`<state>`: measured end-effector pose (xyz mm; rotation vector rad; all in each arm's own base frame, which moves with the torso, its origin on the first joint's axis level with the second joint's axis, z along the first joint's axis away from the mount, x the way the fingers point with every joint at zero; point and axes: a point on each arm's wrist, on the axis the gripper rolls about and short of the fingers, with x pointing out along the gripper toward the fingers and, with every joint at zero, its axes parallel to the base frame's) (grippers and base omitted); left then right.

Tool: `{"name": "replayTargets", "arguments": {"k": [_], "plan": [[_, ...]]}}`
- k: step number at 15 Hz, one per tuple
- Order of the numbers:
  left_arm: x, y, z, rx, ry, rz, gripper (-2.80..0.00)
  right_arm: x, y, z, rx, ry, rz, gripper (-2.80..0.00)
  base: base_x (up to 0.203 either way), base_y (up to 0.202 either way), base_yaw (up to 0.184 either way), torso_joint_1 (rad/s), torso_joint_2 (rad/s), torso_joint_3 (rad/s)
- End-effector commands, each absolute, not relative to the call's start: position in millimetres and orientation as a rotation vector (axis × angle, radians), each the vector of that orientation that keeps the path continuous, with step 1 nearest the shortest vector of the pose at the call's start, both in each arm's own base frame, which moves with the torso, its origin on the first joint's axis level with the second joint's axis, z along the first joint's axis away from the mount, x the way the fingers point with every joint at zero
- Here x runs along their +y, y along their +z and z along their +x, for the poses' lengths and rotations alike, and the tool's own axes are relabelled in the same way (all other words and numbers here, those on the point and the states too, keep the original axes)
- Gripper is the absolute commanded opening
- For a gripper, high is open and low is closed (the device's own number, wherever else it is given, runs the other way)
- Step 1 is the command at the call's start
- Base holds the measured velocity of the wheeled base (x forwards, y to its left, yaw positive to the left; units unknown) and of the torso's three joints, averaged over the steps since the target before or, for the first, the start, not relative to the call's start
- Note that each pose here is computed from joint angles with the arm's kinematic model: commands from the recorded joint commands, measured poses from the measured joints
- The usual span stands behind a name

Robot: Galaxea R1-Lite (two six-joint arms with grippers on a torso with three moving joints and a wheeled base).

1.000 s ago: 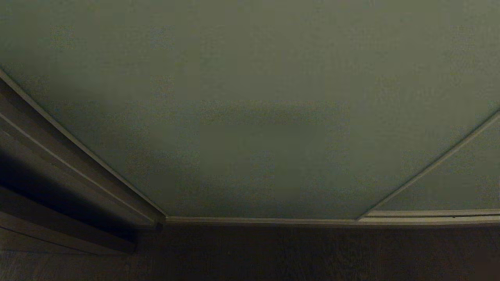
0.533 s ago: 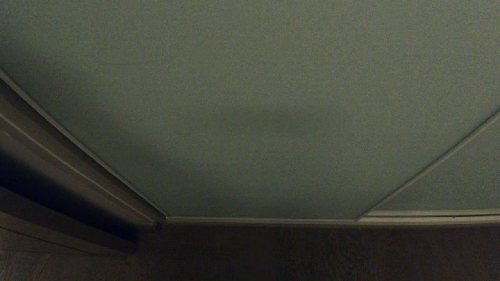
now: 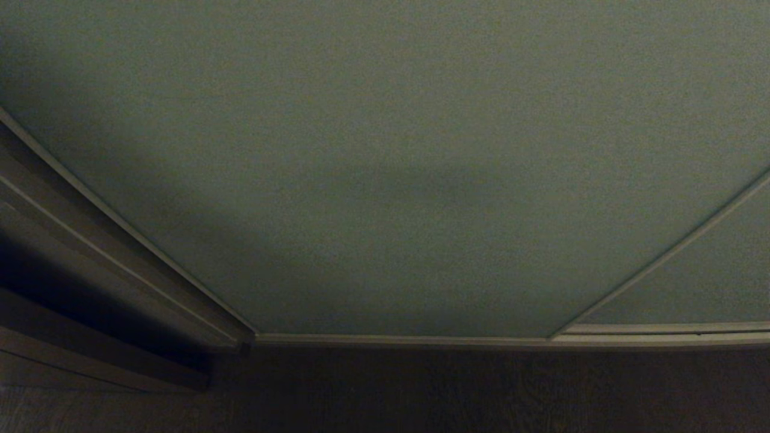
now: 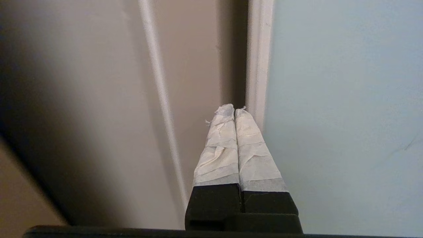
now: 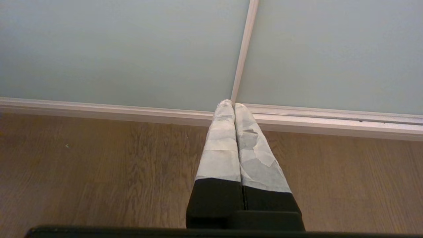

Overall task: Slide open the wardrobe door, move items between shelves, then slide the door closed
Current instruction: Open the door

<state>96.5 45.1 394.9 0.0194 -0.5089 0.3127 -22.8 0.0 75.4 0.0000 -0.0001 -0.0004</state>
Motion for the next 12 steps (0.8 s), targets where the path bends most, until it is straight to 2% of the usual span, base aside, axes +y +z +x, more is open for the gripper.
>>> {"name": "replayTargets", "arguments": {"k": [1,12], "plan": [[48,395,104,-0.497,0.308,0.017,-2.8,0,75,-23,0.0,0.0,0.0,-2.8,0.0,0.0,0.0,0.0,0.0,0.0],[57,406,122,-0.499,0.302,0.022,-2.8,0,75,-23,0.0,0.0,0.0,-2.8,0.0,0.0,0.0,0.0,0.0,0.0]]}}
